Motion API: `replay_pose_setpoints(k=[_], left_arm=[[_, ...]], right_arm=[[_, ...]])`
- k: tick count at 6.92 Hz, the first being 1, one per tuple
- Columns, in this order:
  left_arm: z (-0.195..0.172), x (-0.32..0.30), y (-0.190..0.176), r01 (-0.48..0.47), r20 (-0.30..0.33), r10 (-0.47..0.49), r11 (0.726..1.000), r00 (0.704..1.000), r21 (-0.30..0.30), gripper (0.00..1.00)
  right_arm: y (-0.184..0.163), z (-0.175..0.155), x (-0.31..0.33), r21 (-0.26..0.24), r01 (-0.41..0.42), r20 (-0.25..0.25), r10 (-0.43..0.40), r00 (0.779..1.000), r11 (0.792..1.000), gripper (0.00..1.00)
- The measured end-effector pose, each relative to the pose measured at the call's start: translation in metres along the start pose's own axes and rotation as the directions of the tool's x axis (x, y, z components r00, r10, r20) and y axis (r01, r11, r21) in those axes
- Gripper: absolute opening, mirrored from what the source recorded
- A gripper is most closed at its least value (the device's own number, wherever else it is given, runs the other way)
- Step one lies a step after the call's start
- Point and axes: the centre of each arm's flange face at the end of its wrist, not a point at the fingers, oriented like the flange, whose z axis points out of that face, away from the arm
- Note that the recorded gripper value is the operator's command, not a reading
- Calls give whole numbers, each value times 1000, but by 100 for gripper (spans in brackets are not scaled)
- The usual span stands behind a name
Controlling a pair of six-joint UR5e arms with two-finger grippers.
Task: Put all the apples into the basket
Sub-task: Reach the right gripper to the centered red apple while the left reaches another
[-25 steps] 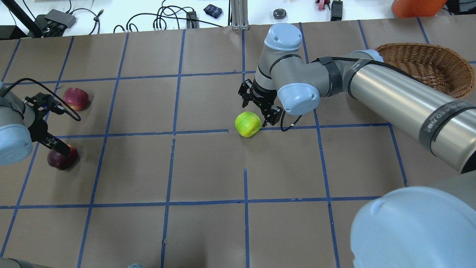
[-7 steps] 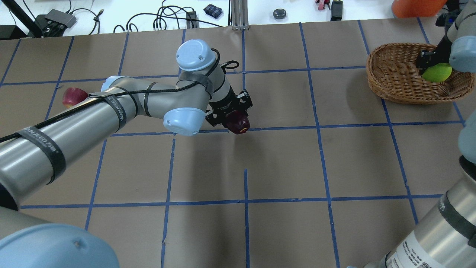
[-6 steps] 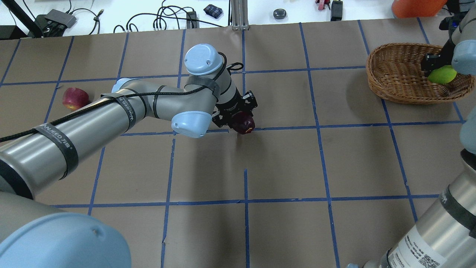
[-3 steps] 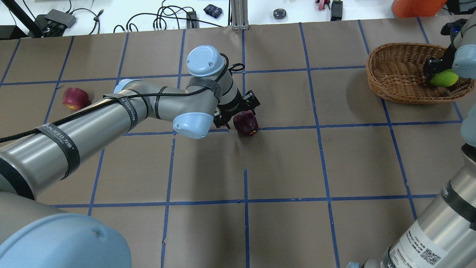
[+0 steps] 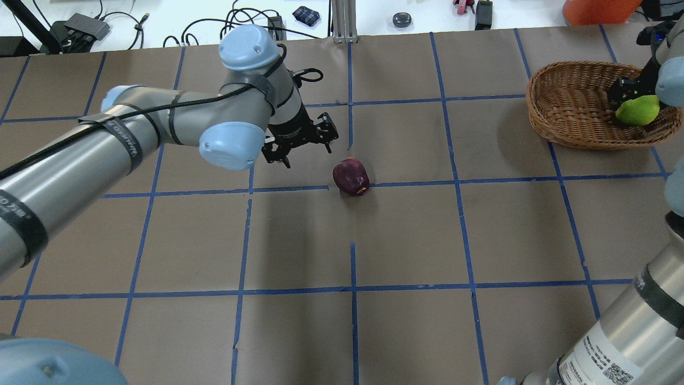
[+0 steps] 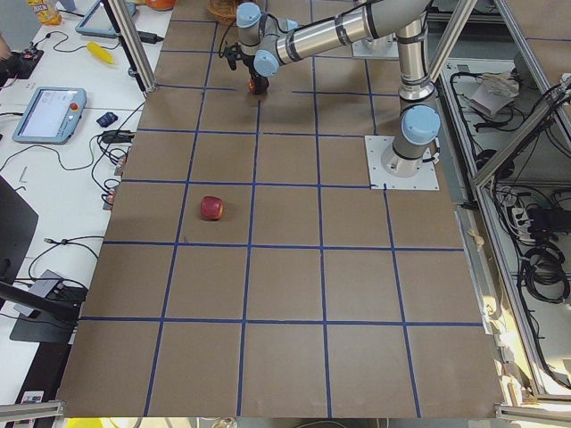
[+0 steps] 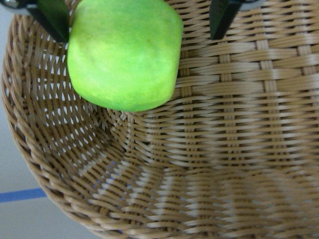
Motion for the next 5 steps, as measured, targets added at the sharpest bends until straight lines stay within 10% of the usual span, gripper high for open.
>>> replay_pose_setpoints(k=[3, 5], left_arm=[[-58, -155, -70, -304, 157, 299, 953, 941, 7, 100], [-77, -278, -119, -461, 201, 454, 887, 868, -14, 100]], right_arm=[[26, -133, -154, -52, 3, 89, 2, 996, 999, 100], [55, -168, -303, -100, -52, 247, 75, 966, 994, 100]])
